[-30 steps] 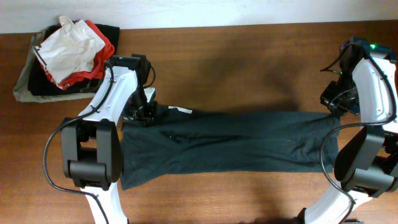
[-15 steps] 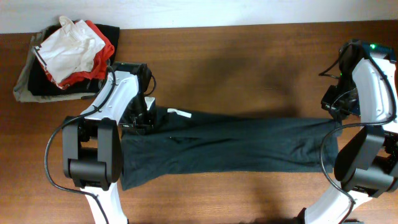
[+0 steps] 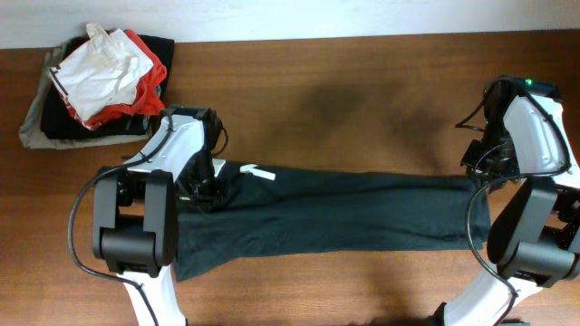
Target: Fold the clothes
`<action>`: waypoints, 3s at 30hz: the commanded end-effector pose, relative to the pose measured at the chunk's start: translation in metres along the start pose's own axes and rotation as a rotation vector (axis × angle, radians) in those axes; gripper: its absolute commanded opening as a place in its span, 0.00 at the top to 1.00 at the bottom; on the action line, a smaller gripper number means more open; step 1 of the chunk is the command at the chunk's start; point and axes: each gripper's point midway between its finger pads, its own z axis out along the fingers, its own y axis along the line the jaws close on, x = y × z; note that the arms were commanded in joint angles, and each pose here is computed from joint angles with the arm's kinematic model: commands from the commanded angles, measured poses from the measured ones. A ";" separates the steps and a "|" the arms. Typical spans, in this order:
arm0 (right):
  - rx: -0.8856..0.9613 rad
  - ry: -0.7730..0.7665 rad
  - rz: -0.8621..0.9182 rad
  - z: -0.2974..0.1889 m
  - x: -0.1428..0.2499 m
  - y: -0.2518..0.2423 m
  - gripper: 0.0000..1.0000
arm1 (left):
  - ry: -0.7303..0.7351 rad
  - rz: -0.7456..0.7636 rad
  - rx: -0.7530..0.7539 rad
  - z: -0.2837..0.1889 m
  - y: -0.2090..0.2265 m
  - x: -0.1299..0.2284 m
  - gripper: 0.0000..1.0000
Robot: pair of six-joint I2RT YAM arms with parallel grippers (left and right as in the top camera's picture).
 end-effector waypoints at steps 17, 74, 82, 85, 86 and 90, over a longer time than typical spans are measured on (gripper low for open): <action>-0.073 -0.009 0.011 -0.006 0.002 0.011 0.01 | -0.159 -0.011 0.008 -0.049 -0.001 -0.009 0.01; -0.234 -0.014 0.040 0.037 -0.005 0.040 0.96 | -0.421 -0.444 0.288 -0.019 0.077 -0.007 0.99; -0.241 -0.026 0.003 0.004 -0.010 0.032 0.96 | -0.638 -0.612 0.212 -0.078 0.121 0.020 0.99; -0.246 -0.022 0.048 0.007 -0.014 0.022 0.96 | -0.707 -0.624 0.234 -0.096 0.123 0.030 0.98; -0.257 -0.017 0.090 0.010 -0.018 0.013 0.95 | -0.730 -0.610 0.263 -0.103 0.117 0.032 0.92; -0.366 0.017 0.123 0.015 -0.021 -0.007 0.53 | -0.764 -0.560 0.365 -0.116 0.099 0.031 0.51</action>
